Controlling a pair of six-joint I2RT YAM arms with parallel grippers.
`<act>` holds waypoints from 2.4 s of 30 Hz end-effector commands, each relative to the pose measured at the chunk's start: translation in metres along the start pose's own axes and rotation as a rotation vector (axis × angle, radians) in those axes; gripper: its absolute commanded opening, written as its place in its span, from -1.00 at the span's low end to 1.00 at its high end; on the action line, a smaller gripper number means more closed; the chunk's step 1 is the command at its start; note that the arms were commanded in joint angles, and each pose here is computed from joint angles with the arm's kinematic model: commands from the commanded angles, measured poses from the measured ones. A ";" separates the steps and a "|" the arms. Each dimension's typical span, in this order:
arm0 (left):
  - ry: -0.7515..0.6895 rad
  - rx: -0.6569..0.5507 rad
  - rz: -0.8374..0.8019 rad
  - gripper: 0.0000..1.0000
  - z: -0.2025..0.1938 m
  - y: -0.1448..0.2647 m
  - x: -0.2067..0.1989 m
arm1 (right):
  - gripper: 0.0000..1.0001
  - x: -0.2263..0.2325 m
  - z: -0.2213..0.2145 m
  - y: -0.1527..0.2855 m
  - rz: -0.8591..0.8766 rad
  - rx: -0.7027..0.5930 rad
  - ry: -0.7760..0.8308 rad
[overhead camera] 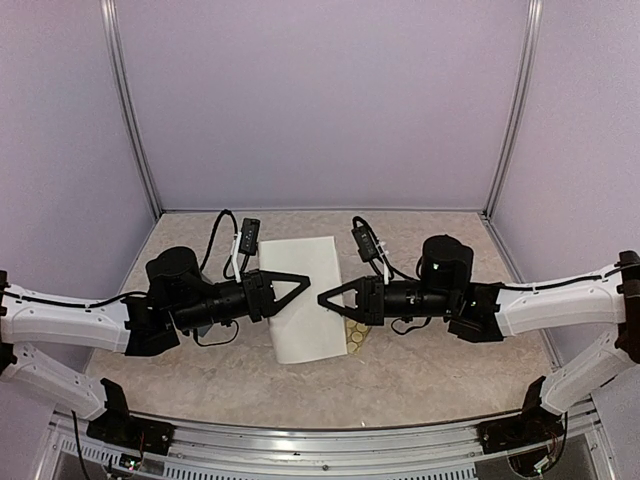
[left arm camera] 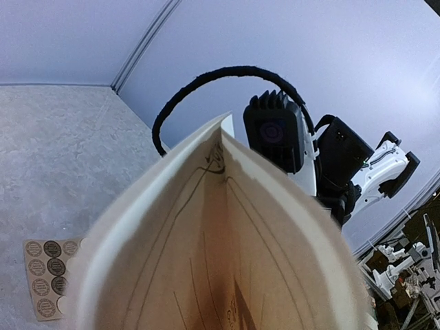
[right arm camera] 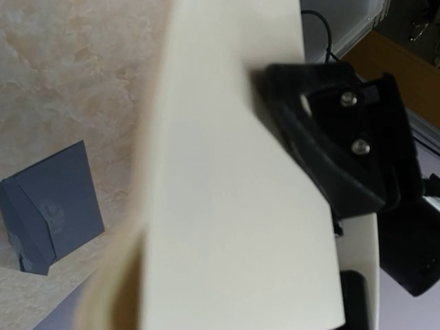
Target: Place the letter into the envelope and seal it
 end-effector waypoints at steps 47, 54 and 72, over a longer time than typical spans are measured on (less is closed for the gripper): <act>0.022 0.164 -0.237 0.60 -0.021 0.037 -0.044 | -1.00 0.058 0.036 0.024 0.249 -0.153 0.099; 0.020 0.197 -0.329 0.20 -0.026 0.042 -0.059 | -1.00 0.065 0.040 0.026 0.297 -0.160 0.085; 0.025 0.194 -0.308 -0.46 -0.028 0.041 -0.057 | -1.00 0.042 0.035 0.023 0.192 -0.146 0.014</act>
Point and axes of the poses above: each gripper's point midway between its finger pads, its own y axis back along the fingers, its own x axis along the line the jaws close on, z = x × y, the point moved 2 cm from there along y, back along the fingers, and after that the axes turned 14 degrees about y, right-handed, at the moved point
